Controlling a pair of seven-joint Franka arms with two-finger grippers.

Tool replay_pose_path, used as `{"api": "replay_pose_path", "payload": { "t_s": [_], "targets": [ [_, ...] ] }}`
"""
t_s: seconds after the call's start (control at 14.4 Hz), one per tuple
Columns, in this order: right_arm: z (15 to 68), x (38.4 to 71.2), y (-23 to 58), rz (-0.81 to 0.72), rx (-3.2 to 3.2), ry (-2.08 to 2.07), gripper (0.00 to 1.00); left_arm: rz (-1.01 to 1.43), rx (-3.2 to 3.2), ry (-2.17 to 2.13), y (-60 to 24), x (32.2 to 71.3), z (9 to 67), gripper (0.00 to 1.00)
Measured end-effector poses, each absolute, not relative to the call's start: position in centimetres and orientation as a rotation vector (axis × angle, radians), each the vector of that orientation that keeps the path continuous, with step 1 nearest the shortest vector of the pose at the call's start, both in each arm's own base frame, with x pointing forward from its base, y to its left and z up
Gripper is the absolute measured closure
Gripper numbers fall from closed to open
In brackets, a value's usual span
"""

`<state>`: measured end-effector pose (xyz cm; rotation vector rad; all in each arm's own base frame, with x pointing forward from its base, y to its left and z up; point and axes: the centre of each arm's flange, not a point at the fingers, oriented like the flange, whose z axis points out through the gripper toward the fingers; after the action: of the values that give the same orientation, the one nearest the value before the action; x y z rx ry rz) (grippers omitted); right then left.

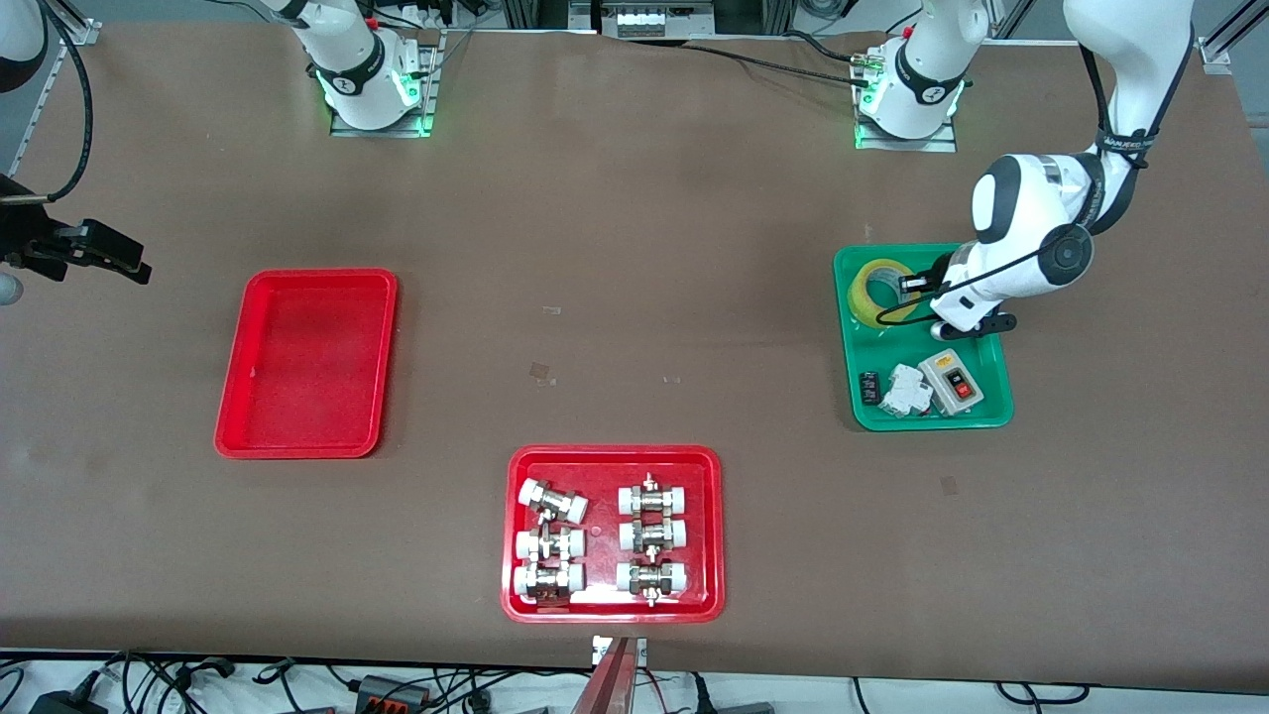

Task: Left arm passes tape to right arm into tray
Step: 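Lower the left gripper over the tape roll in the green tray, then close the left gripper on the tape roll's rim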

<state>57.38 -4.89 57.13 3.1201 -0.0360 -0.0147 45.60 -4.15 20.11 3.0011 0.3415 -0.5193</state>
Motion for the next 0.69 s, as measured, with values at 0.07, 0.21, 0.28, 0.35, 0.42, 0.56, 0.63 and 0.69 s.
{"api": "replay_pose_path", "payload": {
  "t_s": [0.07, 0.21, 0.28, 0.35, 0.42, 0.56, 0.63, 0.69],
  "targets": [
    [57.1, 57.4, -4.9, -0.015, 3.12, -0.036, 0.0, -0.523, 3.002, 0.352, -4.7, 45.6, 20.1, 0.79],
    [57.1, 57.4, -4.9, -0.015, 3.12, -0.036, 0.0, -0.536, 3.002, 0.35, -5.1, 45.8, 20.5, 0.79],
    [57.1, 57.4, -4.9, -0.015, 3.12, -0.036, 0.0, -0.55, 2.999, 0.346, -5.2, 46.3, 21.0, 0.79],
    [57.1, 57.4, -4.9, -0.015, 3.12, -0.036, 0.0, -0.565, 2.995, 0.342, -5.2, 47.0, 21.8, 0.79],
    [57.1, 57.4, -4.9, -0.014, 3.12, -0.036, 0.0, -0.578, 2.99, 0.335, -5.3, 48.0, 23.0, 0.79],
    [57.1, 57.4, -4.9, -0.013, 3.12, -0.036, 0.0, -0.604, 2.982, 0.317, -5.6, 50.1, 26.0, 0.79],
    [57.1, 57.4, -4.8, -0.013, 3.12, -0.034, 0.0, -0.617, 2.978, 0.307, -5.7, 51.1, 27.6, 0.79],
    [57.1, 57.4, -4.6, -0.013, 3.12, -0.028, 0.0, -0.625, 2.975, 0.296, -5.9, 51.9, 29.2, 0.79]
  ]
}}
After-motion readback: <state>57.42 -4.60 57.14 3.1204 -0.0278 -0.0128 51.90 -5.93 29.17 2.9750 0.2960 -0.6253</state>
